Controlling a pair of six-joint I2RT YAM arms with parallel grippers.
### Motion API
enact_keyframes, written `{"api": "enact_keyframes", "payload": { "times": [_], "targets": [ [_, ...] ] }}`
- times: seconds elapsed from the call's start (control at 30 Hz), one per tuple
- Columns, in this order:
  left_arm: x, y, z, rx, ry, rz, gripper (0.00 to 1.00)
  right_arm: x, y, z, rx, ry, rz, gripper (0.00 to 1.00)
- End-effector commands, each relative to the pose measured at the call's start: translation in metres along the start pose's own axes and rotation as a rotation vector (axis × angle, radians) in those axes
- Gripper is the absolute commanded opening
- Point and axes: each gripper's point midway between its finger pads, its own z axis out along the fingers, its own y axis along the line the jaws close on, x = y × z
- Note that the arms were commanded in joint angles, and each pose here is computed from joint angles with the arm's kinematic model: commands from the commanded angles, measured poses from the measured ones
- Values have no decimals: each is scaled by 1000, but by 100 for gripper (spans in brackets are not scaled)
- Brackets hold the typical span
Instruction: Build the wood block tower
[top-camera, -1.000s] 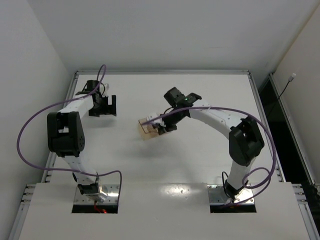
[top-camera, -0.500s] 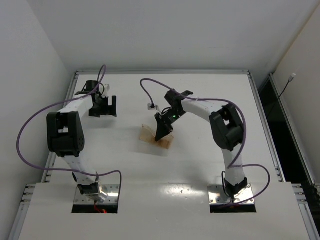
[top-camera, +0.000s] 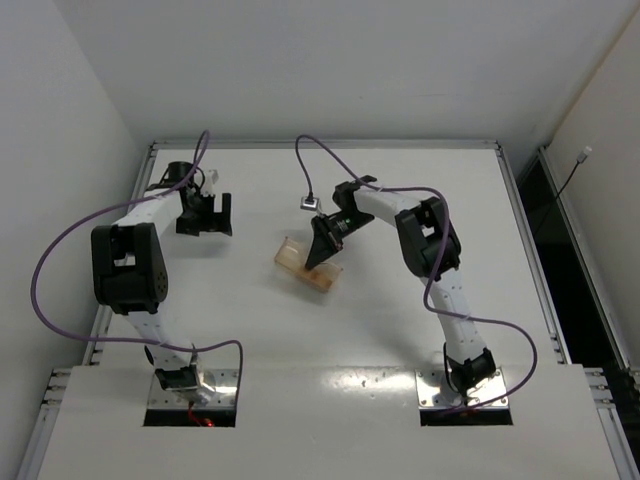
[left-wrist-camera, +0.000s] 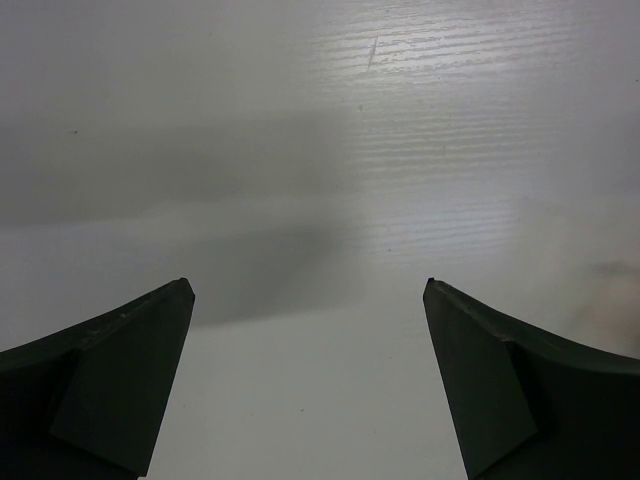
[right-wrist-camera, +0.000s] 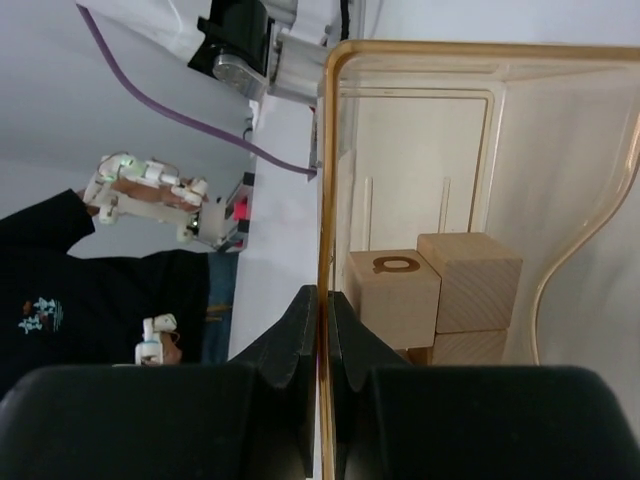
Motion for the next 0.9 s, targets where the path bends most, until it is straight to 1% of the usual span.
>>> {"api": "enact_keyframes", "payload": {
  "times": [0.0,0.23,0.27,0.33,0.4,0.53,0.57,0.6,0.67,0.7,0.73,0.83,0.87],
  "targets": [
    [-12,0,-8,22,-37,9,99,-41,34,-15,-156,-155,-38,0],
    [-8,1,-6,23,-19,15,99,-50,37,-21,-168,-144,113,0],
    [-8,1,-6,23,-19,15,99,-50,38,-22,-178,-131,244,0],
    [-8,1,-6,23,-19,15,99,-45,30,-17,-187,-111,322,0],
    [-8,1,-6,23,-19,15,99,-44,27,-16,-189,-108,366,0],
    [-4,2,-4,15,-9,13,99,-42,21,-12,-199,-81,507,0],
    [-4,4,-5,6,-8,13,99,-41,18,-11,-199,-78,515,0],
    [-6,4,-4,5,-17,5,99,-40,17,-11,-202,-72,575,0],
    [-2,4,-3,5,-8,4,99,-37,15,-11,-203,-69,602,0],
    [-2,4,-3,5,-8,4,99,-37,19,-7,-205,-56,628,0],
    [-2,4,-3,5,-8,4,99,-36,23,-8,-209,-45,729,0],
    [2,4,-1,6,2,2,99,-36,32,-6,-212,-29,807,0],
    [2,4,-1,6,2,2,99,-39,39,-7,-211,-28,803,0]
  ]
}}
